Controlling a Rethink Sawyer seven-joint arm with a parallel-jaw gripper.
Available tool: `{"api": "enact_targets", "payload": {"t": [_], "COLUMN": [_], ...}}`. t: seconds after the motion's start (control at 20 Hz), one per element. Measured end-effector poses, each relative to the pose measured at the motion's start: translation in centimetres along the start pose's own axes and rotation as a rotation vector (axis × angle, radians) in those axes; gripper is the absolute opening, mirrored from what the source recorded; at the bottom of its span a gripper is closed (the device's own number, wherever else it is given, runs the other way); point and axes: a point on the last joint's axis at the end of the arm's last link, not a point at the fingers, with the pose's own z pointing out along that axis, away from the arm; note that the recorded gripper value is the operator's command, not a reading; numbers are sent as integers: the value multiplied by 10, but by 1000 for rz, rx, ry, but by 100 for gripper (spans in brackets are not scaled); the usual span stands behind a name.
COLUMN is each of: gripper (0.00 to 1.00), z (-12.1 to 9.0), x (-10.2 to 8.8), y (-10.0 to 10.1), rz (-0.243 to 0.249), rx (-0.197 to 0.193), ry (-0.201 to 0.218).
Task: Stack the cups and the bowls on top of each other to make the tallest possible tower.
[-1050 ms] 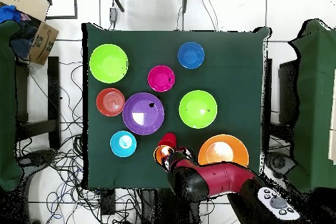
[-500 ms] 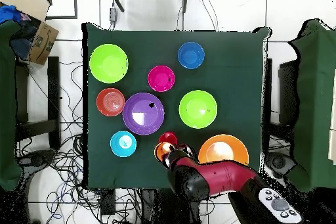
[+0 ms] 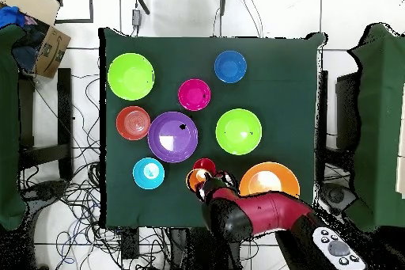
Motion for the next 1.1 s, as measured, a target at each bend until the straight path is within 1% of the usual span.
{"api": "enact_targets", "payload": {"t": [0.6,0.8,0.85,0.95,1.1], "gripper": [0,0,0,0,0], "z": [0,0,0,1,1], "x": [-2,-4,-5,-10,-12], "y": [1,1,1,2,2], "rz": [-4,-5,-6,-11,-15], "rx": [-1,3,5,12,16], "ry": [-8,-20,-25,-50,-64]}}
